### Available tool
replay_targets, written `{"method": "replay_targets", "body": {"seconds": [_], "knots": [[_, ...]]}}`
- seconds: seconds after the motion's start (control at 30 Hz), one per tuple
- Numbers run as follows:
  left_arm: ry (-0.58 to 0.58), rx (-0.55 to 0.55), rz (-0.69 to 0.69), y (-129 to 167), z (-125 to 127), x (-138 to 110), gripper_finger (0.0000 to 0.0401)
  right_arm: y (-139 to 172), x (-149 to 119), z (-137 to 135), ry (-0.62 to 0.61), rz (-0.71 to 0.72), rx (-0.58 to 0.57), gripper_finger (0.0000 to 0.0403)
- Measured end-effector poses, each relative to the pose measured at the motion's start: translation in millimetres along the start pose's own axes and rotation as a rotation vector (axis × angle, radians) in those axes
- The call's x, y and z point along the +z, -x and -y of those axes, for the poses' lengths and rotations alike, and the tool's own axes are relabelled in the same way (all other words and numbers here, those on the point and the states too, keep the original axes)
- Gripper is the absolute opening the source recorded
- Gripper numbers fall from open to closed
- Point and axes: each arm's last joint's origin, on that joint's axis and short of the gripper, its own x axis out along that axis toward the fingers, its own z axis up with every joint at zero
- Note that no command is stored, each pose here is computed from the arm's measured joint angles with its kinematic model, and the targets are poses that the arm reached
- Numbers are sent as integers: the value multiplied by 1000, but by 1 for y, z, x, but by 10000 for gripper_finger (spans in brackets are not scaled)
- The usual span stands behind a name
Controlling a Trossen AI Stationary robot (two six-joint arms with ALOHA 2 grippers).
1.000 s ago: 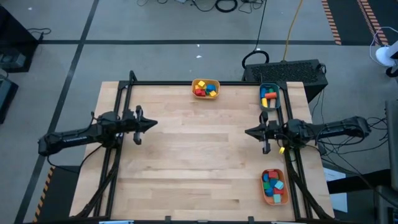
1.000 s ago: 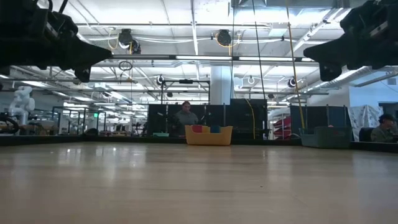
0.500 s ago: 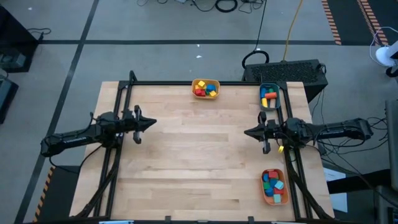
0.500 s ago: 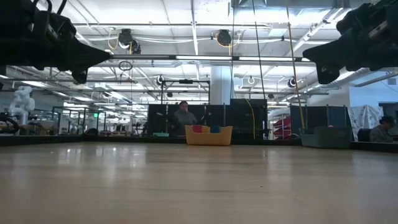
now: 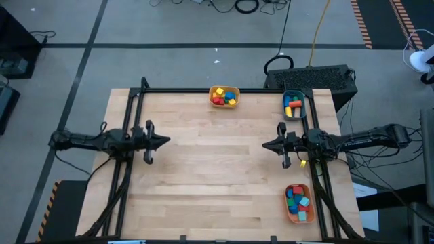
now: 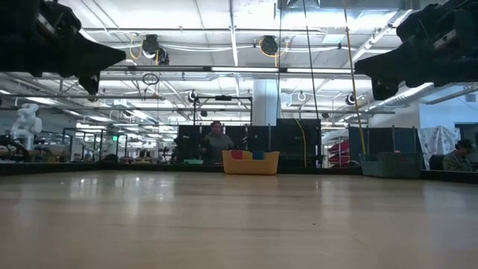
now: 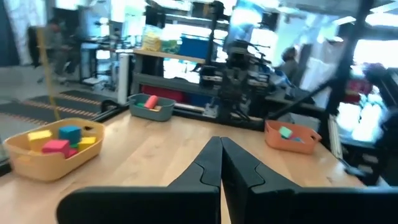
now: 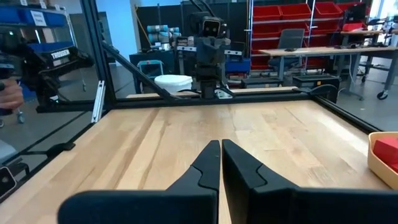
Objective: Sort blocks by size
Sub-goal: Return to Home Position
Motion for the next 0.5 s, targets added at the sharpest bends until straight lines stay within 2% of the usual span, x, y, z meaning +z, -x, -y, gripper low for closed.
{"method": "replay_targets", "body": {"seconds": [0.2, 0.5], "knots": [[-110, -84, -9, 1, 7, -1, 5, 0, 0, 0, 38, 4, 0, 0], [-126, -124, -32, 1, 6, -3, 5, 6, 7, 3, 60, 61, -23, 0]]}}
